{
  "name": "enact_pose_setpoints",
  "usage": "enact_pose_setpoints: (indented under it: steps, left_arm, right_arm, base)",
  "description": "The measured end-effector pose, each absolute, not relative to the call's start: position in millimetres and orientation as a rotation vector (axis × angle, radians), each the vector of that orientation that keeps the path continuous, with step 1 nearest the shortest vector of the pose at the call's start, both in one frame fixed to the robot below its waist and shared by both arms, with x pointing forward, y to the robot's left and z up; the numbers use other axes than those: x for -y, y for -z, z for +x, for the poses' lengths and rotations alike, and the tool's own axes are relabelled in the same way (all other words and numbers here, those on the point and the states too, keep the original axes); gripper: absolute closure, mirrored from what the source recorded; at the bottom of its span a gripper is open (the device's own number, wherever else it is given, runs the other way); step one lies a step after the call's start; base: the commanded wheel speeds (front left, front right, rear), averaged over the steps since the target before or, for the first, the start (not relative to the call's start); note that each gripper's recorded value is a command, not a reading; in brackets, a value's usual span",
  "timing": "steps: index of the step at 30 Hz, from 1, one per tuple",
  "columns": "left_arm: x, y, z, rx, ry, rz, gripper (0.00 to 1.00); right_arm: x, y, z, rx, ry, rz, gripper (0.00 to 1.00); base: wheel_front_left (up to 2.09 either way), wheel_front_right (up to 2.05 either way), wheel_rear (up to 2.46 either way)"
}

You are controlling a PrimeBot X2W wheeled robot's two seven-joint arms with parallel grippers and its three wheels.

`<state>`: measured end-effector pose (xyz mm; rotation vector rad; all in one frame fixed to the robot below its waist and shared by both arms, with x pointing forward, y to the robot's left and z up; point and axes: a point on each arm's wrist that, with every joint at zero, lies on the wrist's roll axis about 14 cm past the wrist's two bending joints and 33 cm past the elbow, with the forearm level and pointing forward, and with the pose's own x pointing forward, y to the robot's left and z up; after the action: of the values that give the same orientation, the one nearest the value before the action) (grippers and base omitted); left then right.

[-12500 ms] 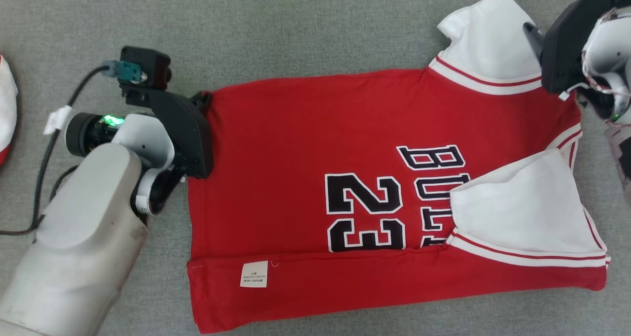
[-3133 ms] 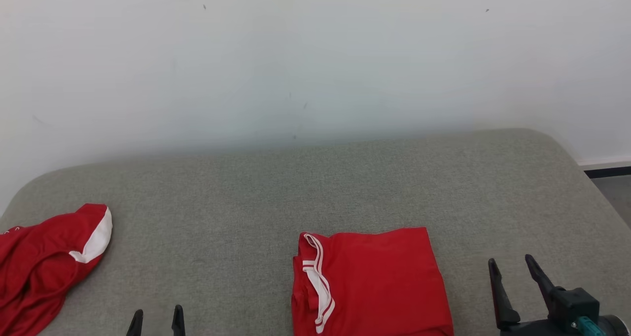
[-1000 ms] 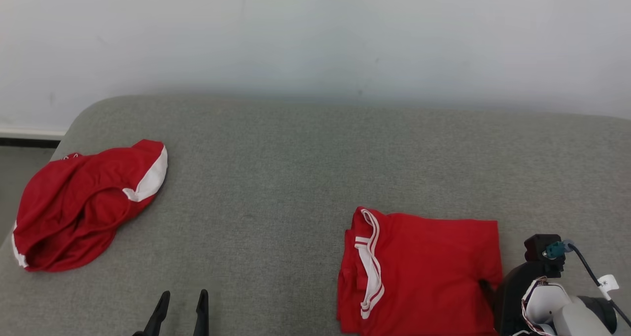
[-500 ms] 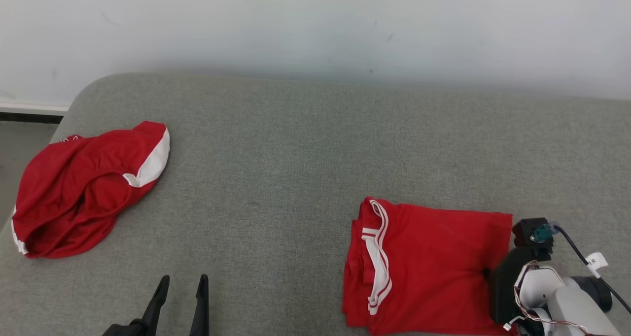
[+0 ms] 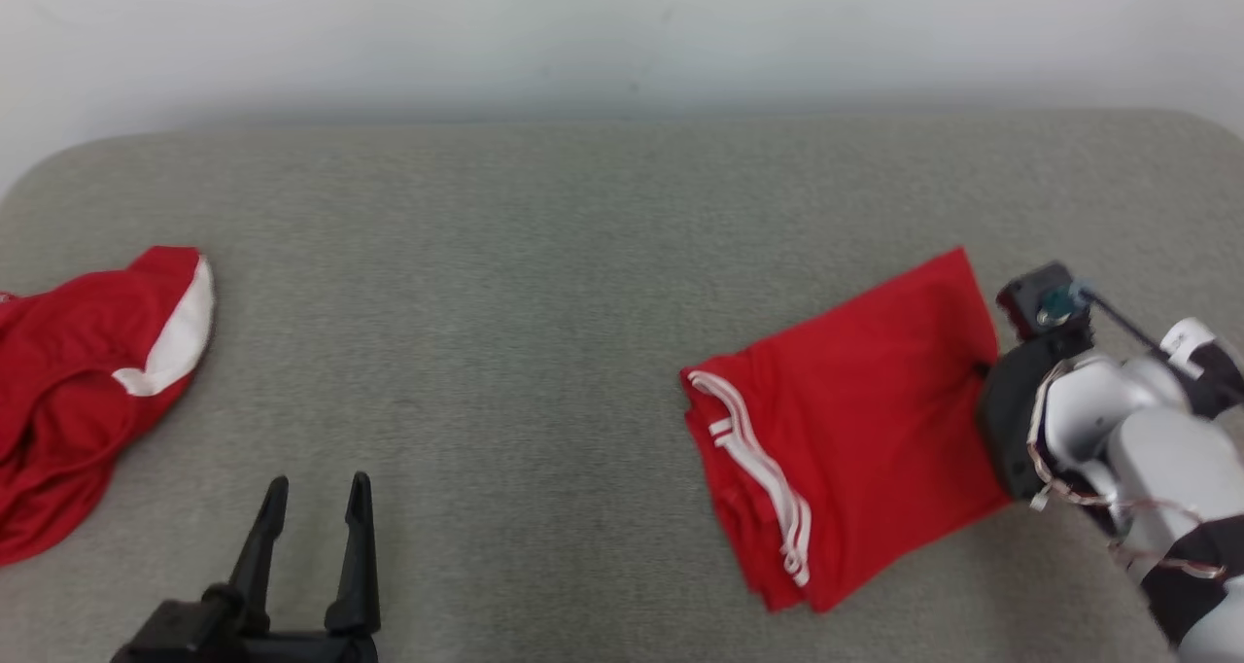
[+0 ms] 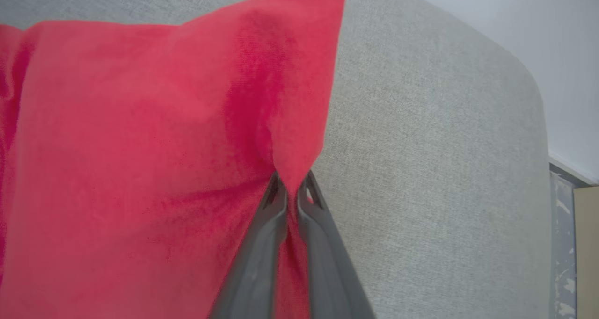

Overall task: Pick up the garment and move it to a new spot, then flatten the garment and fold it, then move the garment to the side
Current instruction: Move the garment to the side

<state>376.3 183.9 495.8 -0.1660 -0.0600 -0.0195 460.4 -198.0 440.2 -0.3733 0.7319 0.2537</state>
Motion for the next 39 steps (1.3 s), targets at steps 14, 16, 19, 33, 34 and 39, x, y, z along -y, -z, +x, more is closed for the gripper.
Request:
enact_pose_setpoints:
  steps: [14, 16, 19, 33, 34, 39]
  left_arm:
    - [-100.1, -508.2, 450.1, 0.140, 0.275, -0.146, 0.00]
    - [-91.5, -506.4, 458.8, 0.147, 0.302, -0.144, 0.00]
    - [-79.1, -500.0, 470.6, 0.149, 0.345, -0.145, 0.00]
    - [-47.9, -449.5, 494.3, 0.072, 0.448, -0.168, 0.00]
    - [-46.6, -447.5, 494.3, 0.068, 0.454, -0.171, 0.00]
    - [-48.4, -444.9, 493.9, 0.060, 0.452, -0.172, 0.00]
  right_arm:
    - [340.0, -470.7, 474.3, -0.747, 0.013, -0.499, 1.00]
    - [358.6, -473.6, 476.3, -0.736, 0.054, -0.503, 1.00]
    - [389.0, -478.3, 478.0, -0.722, 0.120, -0.524, 1.00]
    - [454.5, -473.0, 483.5, -0.661, 0.259, -0.599, 0.98]
    - [454.0, -471.4, 485.0, -0.657, 0.254, -0.610, 0.74]
    - [446.1, -464.4, 493.8, -0.635, 0.235, -0.617, 0.00]
  base:
    - [0.00, 0.00, 0.00]
    - [0.00, 0.00, 0.00]
    - [0.00, 0.00, 0.00]
    - [0.00, 0.00, 0.00]
    - [0.00, 0.00, 0.00]
    - [0.00, 0.00, 0.00]
